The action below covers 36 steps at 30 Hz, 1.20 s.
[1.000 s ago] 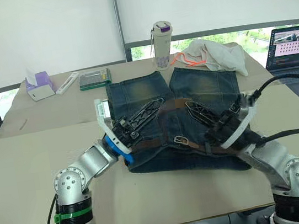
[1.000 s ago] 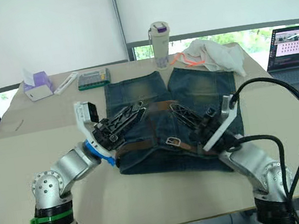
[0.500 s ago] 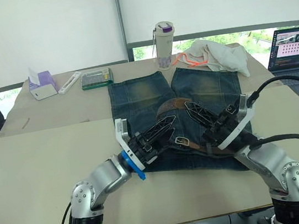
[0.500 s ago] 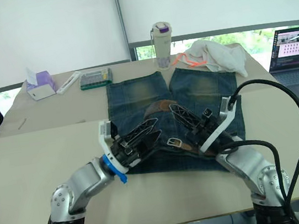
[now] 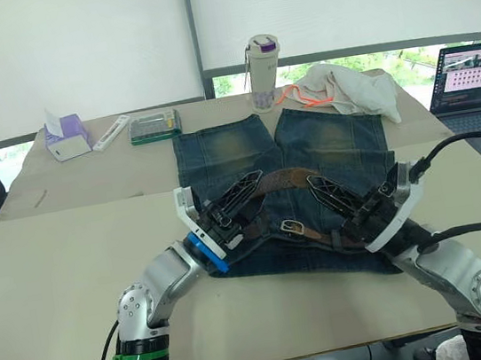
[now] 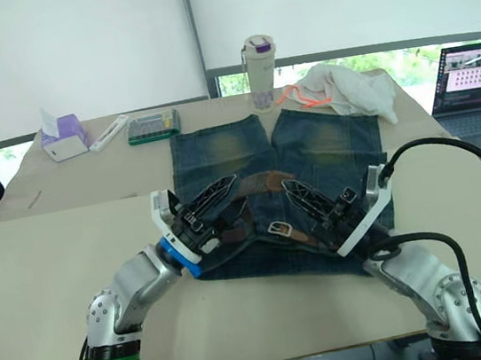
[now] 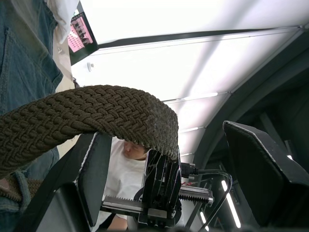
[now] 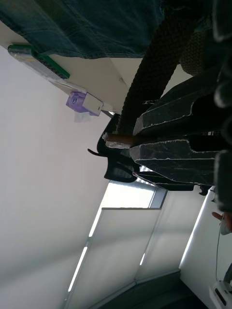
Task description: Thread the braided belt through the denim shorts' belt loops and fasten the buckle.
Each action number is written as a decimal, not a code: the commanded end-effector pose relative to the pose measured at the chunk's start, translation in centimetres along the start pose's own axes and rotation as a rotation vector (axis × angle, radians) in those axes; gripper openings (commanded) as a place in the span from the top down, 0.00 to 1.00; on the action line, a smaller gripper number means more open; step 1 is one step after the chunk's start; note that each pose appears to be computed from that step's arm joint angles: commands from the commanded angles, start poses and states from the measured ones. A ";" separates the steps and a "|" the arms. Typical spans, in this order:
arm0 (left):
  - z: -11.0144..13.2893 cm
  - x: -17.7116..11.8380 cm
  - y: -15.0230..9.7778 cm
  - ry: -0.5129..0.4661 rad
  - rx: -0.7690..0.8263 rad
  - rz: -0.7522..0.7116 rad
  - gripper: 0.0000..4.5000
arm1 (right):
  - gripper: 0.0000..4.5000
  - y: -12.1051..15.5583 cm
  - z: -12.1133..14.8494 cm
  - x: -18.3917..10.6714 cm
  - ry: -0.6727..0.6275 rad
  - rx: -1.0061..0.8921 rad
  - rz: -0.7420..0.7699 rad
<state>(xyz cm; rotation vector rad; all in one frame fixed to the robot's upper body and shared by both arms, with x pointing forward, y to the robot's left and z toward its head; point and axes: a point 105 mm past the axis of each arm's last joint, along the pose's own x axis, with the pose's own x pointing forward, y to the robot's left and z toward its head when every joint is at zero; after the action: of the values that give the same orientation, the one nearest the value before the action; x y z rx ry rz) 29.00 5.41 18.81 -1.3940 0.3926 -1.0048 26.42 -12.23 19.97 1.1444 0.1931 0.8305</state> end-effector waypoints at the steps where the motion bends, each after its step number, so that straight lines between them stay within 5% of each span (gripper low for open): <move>1: -0.1 -0.1 -0.9 0.010 0.000 -0.064 0.28 | 1.00 1.1 -0.4 -0.3 0.032 -0.012 0.053; 10: -0.3 -1.1 -0.4 0.071 0.007 -0.071 0.99 | 1.00 0.2 -0.6 -1.1 0.102 -0.033 0.022; 11: -0.6 -1.3 -0.4 0.095 0.011 -0.077 0.99 | 1.00 0.2 -0.7 -1.2 0.114 -0.036 0.021; 25: -3.0 -2.9 0.2 0.414 0.032 -0.114 0.99 | 1.00 -0.3 -2.3 -2.2 0.307 -0.055 0.021; 31: -2.9 -3.3 1.6 0.461 0.056 -0.059 0.56 | 1.00 -0.7 -1.1 -3.1 0.313 -0.067 0.008; 36: -2.1 -3.6 1.6 0.468 0.065 -0.069 0.56 | 1.00 -0.6 -1.1 -3.4 0.349 -0.089 0.015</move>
<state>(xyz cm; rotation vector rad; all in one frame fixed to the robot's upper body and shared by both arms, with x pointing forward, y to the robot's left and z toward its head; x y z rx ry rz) 25.68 6.23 14.86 -1.1166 0.6892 -1.3634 24.01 -13.69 17.28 0.9356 0.4561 1.0093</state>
